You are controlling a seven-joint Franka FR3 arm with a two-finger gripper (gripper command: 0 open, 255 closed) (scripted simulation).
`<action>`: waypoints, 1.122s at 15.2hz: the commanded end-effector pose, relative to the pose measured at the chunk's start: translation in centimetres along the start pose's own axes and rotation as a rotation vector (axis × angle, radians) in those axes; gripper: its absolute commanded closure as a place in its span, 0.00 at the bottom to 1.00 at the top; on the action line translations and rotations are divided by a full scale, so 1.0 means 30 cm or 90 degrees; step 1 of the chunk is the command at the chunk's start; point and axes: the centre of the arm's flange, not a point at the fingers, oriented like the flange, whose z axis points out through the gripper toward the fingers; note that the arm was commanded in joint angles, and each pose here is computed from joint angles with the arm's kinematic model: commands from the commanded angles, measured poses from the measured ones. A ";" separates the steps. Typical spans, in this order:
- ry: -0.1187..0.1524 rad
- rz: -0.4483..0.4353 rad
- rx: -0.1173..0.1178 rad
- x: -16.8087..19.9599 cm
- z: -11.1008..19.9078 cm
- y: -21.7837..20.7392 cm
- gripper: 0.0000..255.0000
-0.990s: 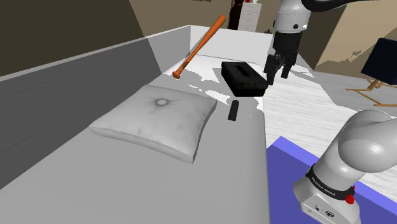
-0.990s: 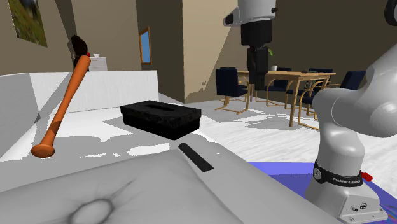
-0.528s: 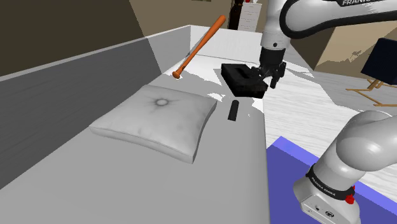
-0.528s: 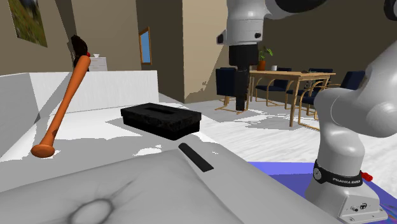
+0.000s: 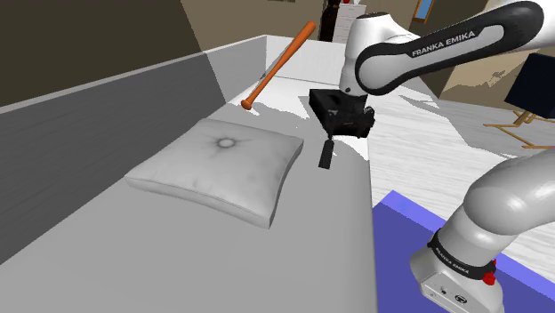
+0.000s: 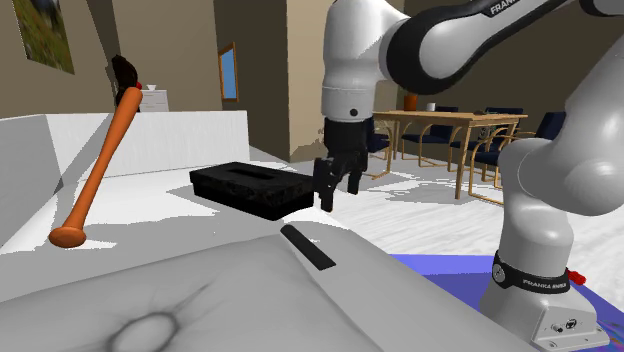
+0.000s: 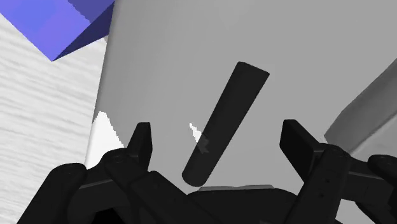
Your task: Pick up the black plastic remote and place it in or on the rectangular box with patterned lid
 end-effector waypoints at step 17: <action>0.064 0.246 -0.005 0.218 0.422 -0.071 0.00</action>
